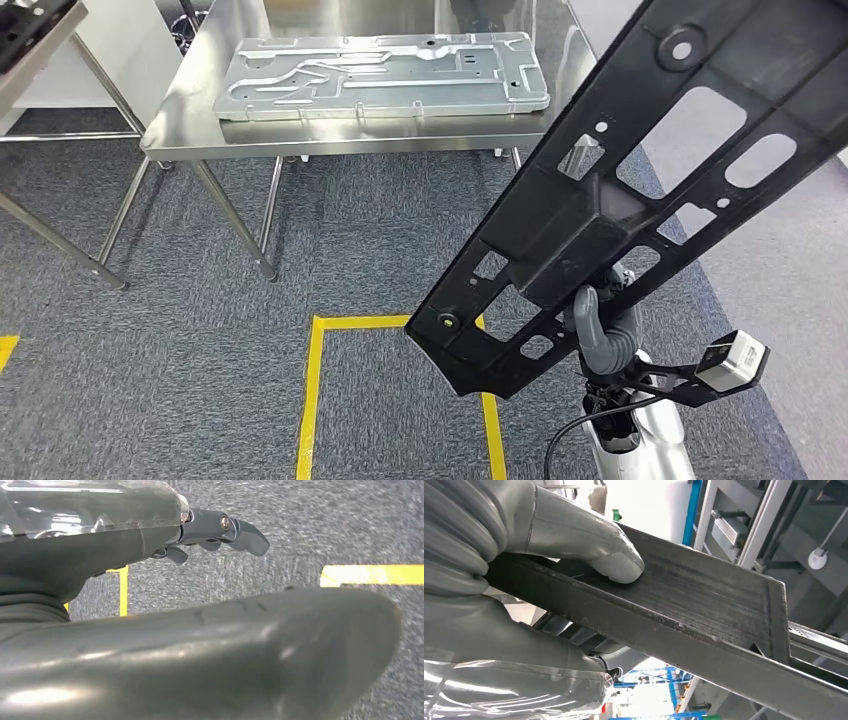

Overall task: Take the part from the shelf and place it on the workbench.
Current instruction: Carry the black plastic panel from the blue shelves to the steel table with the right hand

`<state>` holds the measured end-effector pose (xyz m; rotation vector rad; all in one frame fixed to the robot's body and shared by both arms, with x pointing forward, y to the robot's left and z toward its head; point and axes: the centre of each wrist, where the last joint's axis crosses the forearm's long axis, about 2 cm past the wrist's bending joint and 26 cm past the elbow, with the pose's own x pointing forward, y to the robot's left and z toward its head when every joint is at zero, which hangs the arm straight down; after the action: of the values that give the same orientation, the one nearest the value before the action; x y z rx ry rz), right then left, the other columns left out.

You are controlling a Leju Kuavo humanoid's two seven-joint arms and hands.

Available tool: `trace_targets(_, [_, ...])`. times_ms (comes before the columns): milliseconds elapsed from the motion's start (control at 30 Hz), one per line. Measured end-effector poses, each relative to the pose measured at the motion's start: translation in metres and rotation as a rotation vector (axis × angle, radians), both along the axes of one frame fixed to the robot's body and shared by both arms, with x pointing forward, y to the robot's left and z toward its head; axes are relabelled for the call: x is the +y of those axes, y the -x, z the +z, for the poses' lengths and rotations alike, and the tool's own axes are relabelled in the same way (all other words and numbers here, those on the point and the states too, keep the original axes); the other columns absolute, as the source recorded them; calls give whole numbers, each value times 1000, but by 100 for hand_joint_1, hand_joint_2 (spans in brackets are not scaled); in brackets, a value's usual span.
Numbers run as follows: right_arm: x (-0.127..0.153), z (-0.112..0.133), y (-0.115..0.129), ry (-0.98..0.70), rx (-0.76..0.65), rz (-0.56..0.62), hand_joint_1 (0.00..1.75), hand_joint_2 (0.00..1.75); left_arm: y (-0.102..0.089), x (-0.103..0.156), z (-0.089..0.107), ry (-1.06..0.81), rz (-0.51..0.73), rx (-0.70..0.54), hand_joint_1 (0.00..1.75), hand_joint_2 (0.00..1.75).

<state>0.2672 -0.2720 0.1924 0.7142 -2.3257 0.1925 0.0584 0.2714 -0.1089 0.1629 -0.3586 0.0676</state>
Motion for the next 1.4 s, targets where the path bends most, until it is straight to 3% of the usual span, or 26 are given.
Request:
trace_targets(233, [0,-9,0,-7,47,-15,175,175,9,0,-1,2,-12,56,0,0])
trace_targets(500, [-9,-19,20,72,129,-36,175,175,9,-8,-1,3,-32,115,0,0])
trace_targets(767, [-13,-29,33,105,180,-35,175,175,14,-19,-1,20,-45,95,0,0])
trace_targets(967, [-13,-25,25,81,139,-9,175,175,6,-17,0,0,-10,69,0,0])
trace_targets(1267, [-10,-31,20,74,161,9,175,175,19,-11,-2,-4,-2,81,0,0])
trace_targets(1400, [-9,-29,16,74,153,11,175,175,12,-11,-1,-5,-5,60,0,0])
